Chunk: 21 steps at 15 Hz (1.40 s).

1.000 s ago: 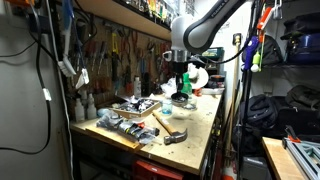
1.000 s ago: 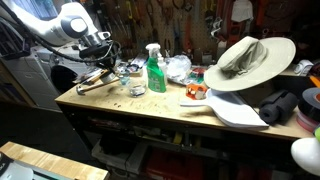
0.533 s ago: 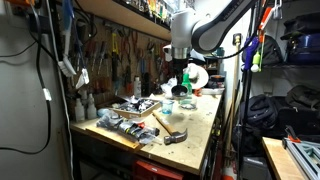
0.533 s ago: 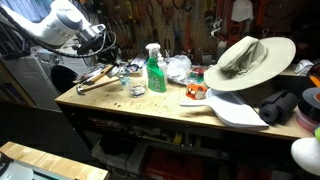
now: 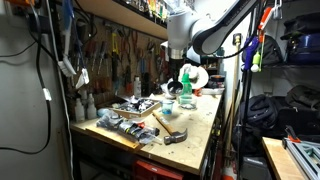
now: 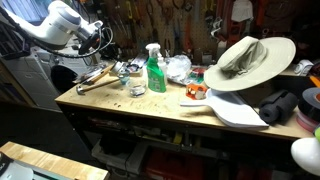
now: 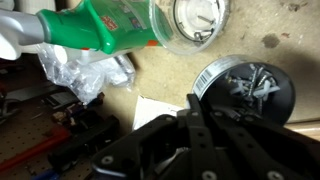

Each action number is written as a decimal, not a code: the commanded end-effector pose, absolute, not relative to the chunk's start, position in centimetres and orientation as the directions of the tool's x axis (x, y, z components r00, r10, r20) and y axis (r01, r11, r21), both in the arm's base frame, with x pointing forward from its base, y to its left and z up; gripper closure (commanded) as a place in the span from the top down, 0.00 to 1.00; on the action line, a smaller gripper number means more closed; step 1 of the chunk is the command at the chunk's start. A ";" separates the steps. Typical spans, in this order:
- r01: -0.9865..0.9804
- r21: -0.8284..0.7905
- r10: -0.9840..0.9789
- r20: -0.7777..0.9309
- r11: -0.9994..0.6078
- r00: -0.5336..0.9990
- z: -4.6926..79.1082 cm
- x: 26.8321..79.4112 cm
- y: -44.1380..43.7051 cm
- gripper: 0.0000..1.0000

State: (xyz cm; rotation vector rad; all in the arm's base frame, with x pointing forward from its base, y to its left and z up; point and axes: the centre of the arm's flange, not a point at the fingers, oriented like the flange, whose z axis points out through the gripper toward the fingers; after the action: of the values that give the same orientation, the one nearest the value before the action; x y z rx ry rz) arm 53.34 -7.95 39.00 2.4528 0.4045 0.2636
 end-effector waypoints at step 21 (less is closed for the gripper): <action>0.147 0.934 0.397 -0.006 -0.327 0.918 32.5 55.8 -1.8 0.01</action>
State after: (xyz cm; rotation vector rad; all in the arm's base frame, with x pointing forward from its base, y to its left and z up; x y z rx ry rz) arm 56.25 -2.49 33.76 1.9699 0.4048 0.2777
